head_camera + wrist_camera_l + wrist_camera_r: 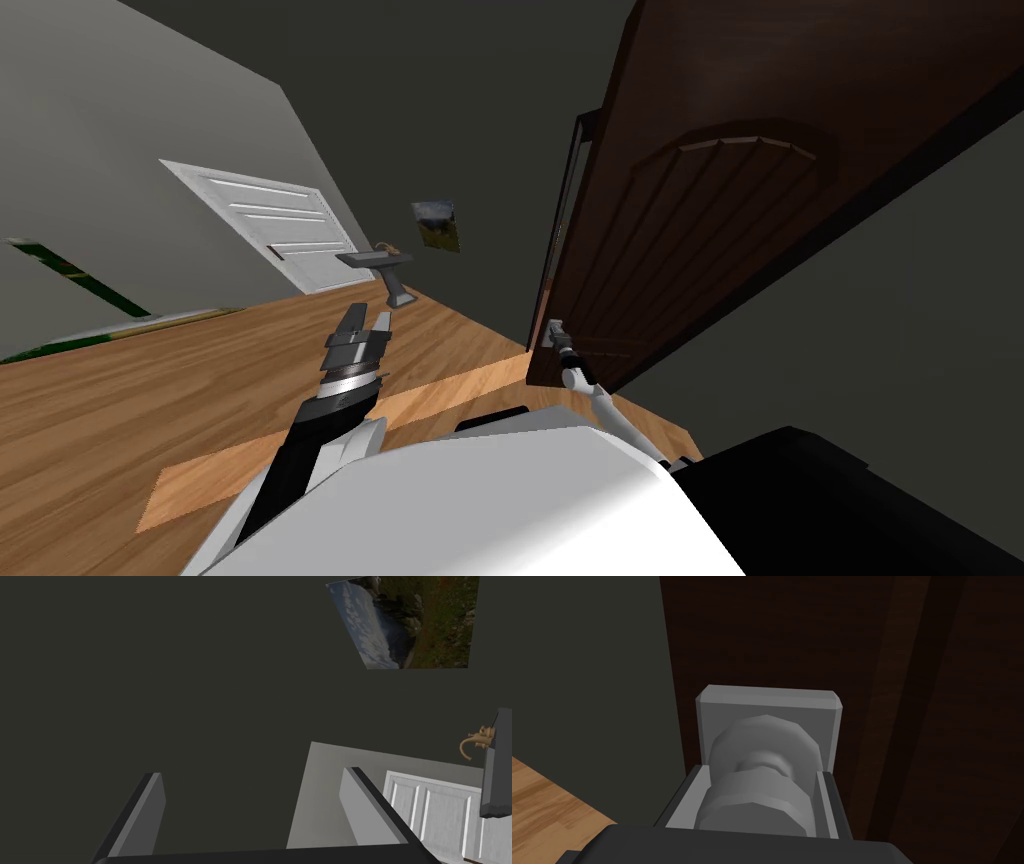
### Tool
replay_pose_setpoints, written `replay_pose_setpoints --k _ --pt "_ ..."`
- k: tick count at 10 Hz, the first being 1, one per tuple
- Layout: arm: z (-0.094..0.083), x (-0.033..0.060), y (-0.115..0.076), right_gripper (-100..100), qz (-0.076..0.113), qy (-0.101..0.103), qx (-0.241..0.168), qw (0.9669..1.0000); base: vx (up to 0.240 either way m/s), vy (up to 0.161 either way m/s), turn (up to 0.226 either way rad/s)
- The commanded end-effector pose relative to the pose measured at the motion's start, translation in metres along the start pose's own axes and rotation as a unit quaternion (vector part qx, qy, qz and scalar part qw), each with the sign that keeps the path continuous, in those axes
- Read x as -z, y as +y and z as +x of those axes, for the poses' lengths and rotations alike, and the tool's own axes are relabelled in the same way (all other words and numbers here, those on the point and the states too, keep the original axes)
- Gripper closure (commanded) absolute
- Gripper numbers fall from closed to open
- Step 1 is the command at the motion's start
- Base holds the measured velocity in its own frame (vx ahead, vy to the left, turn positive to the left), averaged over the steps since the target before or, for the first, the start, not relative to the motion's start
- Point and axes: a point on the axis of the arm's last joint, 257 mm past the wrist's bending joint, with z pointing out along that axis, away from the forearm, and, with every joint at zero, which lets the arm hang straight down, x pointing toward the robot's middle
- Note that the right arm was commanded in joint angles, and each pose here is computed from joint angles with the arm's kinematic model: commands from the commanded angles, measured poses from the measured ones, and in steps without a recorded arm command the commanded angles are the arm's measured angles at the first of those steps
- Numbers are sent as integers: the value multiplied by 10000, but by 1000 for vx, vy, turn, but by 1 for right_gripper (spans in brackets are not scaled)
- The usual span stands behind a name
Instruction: Pull the door open
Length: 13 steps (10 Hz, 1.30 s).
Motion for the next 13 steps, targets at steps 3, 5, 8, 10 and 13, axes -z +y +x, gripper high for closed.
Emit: replay_pose_setpoints --k 3,5,8,10,13 --pt "-21 63 -34 100 122 -20 -3 9999 -185 -35 115" --pt "-13 99 -46 100 202 -9 -3 9998 -230 -59 116" --pt "-2 168 -70 100 349 3 -8 9994 -207 -80 148" --pt "1 207 -84 100 429 4 -14 9991 -222 -49 124" --pt "-13 256 -83 100 500 -12 -2 9987 -155 -24 81"
